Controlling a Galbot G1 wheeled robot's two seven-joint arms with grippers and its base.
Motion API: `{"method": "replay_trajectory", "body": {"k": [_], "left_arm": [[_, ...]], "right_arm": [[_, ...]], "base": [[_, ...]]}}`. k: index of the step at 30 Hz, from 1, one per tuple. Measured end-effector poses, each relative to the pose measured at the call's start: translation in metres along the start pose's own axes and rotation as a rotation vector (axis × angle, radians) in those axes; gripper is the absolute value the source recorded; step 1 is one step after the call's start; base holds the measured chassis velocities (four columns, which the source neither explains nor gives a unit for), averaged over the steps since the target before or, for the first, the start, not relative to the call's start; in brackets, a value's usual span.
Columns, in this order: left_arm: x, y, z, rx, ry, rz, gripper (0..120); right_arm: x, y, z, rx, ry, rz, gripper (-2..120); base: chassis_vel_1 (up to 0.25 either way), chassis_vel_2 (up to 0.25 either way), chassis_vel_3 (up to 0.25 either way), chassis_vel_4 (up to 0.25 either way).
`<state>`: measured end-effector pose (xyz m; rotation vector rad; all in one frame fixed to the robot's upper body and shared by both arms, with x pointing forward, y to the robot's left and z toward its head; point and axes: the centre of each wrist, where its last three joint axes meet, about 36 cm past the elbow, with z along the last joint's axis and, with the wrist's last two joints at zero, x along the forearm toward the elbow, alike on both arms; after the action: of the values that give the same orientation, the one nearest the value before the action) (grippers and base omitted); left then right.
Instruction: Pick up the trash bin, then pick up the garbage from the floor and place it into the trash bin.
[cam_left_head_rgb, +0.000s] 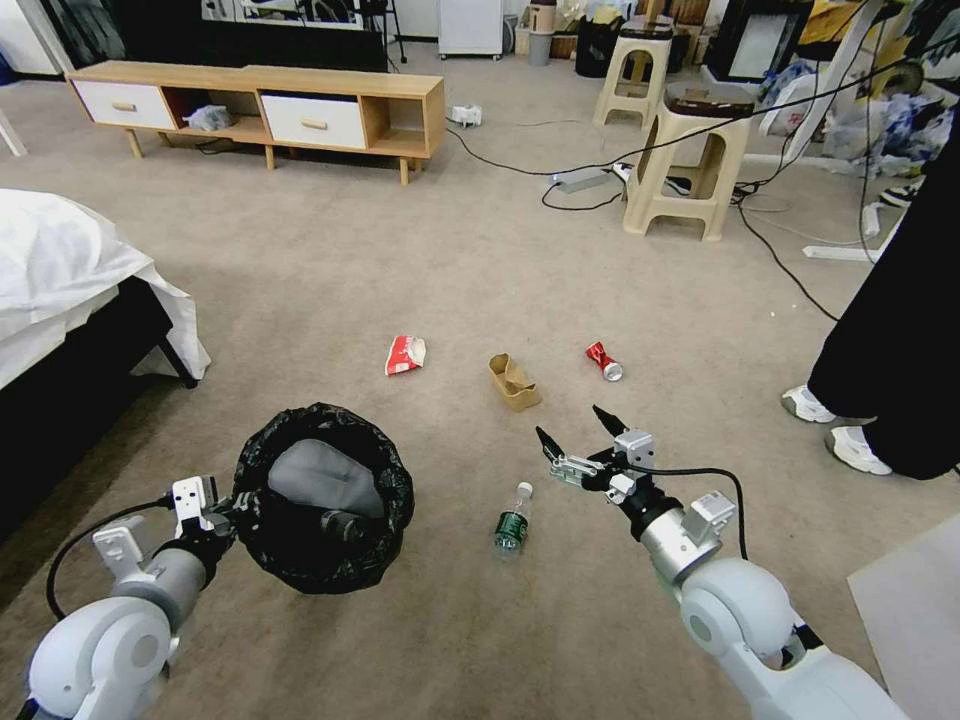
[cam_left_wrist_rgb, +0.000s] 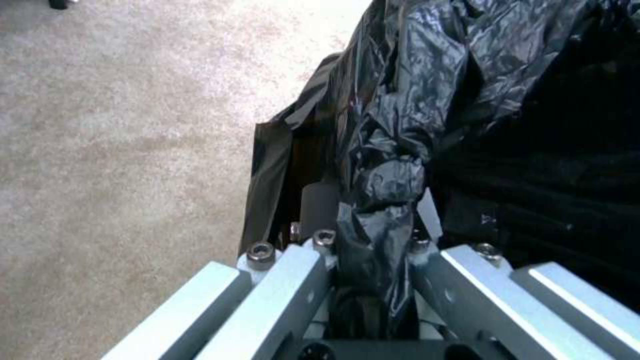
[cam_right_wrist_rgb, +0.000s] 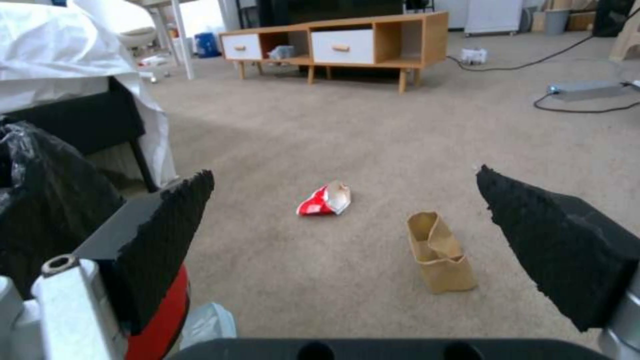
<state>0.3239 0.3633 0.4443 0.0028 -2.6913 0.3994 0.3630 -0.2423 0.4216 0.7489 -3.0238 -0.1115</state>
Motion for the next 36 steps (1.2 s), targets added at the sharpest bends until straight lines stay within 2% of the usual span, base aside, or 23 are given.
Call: {"method": "replay_trajectory", "body": {"k": [11, 23, 36], "left_arm": [[0.001, 0.011, -0.017, -0.008, -0.04, -0.034, 1], [0.005, 0.026, -0.035, -0.012, -0.065, -0.053, 1], [0.005, 0.031, -0.037, -0.003, -0.076, -0.062, 1]], "right_arm": [[0.0, -0.001, 0.003, -0.008, 0.0, -0.015, 100], [-0.003, -0.004, 0.004, 0.013, 0.038, -0.013, 100], [-0.014, -0.006, 0.012, 0.009, 0.067, -0.016, 100]], "base": [[-0.026, 0.019, 0.021, -0.017], [-0.107, 0.112, 0.101, -0.116], [0.001, -0.003, -0.004, 0.002]]}}
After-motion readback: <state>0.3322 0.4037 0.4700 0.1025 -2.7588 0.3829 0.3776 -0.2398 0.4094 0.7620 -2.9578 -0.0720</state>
